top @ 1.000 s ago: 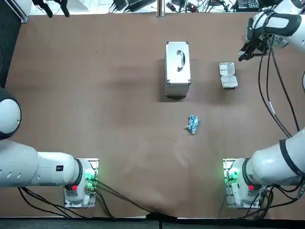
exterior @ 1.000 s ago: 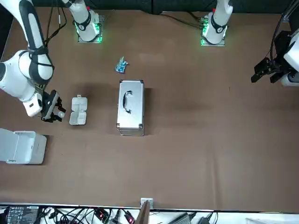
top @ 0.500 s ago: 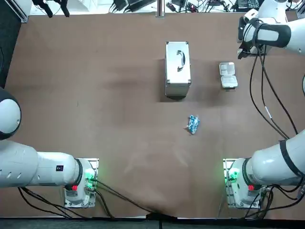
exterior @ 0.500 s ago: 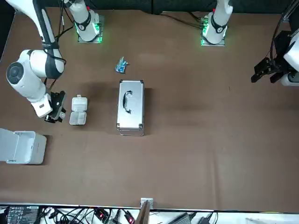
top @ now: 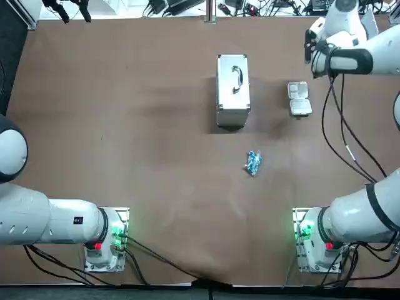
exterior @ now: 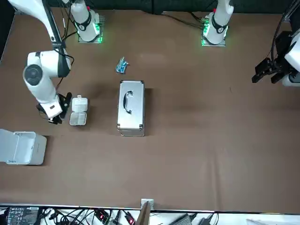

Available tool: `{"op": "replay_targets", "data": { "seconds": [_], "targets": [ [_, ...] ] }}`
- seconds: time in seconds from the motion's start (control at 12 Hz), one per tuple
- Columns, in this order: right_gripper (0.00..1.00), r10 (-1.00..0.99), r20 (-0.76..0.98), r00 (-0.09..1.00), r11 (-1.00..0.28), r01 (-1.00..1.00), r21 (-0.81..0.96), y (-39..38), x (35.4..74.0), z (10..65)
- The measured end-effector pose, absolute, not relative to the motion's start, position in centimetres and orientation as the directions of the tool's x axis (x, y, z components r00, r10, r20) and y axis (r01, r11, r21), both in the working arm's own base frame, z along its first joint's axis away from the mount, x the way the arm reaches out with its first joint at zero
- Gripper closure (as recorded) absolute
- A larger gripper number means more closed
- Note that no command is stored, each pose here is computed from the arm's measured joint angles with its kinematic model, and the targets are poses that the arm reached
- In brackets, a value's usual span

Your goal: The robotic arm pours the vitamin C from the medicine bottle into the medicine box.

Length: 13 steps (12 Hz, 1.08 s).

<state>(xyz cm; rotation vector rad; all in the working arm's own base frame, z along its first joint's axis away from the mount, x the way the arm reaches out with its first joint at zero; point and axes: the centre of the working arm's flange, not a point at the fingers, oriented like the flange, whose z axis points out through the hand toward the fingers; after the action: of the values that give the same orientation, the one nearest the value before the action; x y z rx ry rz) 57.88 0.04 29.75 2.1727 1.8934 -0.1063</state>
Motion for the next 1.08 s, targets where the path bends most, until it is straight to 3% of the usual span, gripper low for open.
{"op": "replay_targets", "data": {
  "seconds": [0.67, 1.08],
  "targets": [
    [0.58, 0.930, -0.368, -0.007, 0.044, 0.995, 0.092, 3.3, 56.8, 23.9],
    [0.58, 0.918, -0.396, 0.022, 0.018, 0.995, 0.099, 3.2, 56.5, 22.9]
  ]
}}
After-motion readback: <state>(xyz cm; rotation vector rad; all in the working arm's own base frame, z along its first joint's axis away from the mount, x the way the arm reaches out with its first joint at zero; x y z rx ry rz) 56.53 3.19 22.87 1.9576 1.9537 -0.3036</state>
